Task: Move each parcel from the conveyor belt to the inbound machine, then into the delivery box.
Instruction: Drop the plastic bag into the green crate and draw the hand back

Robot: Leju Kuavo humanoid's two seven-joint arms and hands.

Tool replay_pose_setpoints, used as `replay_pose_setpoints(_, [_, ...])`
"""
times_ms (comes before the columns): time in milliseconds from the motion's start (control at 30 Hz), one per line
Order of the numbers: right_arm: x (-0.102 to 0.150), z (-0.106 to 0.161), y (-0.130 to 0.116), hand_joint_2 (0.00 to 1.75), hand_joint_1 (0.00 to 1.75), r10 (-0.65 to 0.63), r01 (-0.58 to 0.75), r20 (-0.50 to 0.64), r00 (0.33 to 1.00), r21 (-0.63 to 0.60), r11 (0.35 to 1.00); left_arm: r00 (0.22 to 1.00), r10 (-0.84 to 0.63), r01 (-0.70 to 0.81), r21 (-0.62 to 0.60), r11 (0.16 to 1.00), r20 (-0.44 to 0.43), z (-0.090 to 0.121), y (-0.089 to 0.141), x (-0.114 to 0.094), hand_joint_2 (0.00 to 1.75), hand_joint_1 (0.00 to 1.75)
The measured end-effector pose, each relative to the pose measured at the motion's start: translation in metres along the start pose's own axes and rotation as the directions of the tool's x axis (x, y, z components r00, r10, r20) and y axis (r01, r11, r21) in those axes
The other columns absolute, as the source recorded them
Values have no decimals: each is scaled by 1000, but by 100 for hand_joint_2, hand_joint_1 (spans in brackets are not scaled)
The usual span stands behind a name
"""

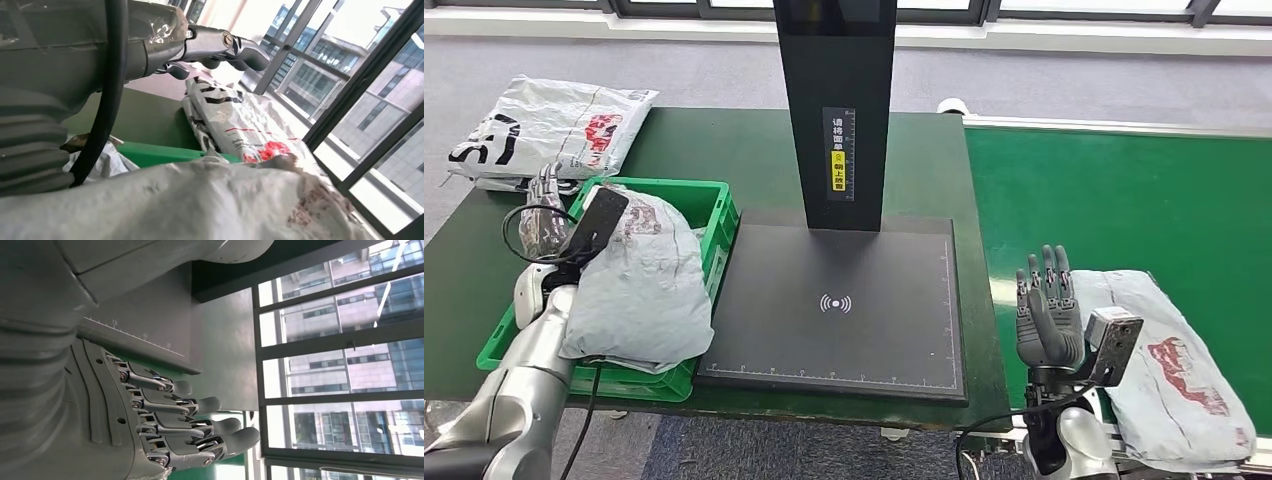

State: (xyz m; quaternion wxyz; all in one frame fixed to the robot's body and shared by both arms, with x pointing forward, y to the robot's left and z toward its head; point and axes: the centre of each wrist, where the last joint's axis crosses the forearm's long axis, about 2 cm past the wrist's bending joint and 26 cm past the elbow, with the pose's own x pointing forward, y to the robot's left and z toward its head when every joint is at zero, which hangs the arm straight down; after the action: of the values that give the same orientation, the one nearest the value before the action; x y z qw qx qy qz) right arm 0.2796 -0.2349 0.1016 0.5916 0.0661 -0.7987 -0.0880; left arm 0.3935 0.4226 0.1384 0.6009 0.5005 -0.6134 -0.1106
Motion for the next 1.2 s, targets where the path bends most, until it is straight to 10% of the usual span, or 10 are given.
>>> replay_pose_setpoints(267, [-2,-1,-1,175,0,4,-4,-9,1000,1,1000,999,-19,18,-21,1000,-32,0,-1,-8,175,0])
replay_pose_setpoints(400, [-4,-2,-1,175,0,-1,2,-16,1000,4,1000,996,-16,14,-26,1000,-88,-4,0,-8,0,0])
replay_pose_setpoints(767, [-8,-8,-2,175,0,-6,7,-43,999,28,1000,951,-75,70,-27,997,-299,-29,24,-25,0,0])
replay_pose_setpoints(967, [-10,-5,-3,175,0,5,-3,-56,998,27,1000,990,112,-87,247,965,-90,-33,40,-34,0,0])
replay_pose_setpoints(1200, [-12,-1,1,175,0,29,-27,-59,998,34,999,1000,4,-10,379,925,18,-48,68,-30,0,0])
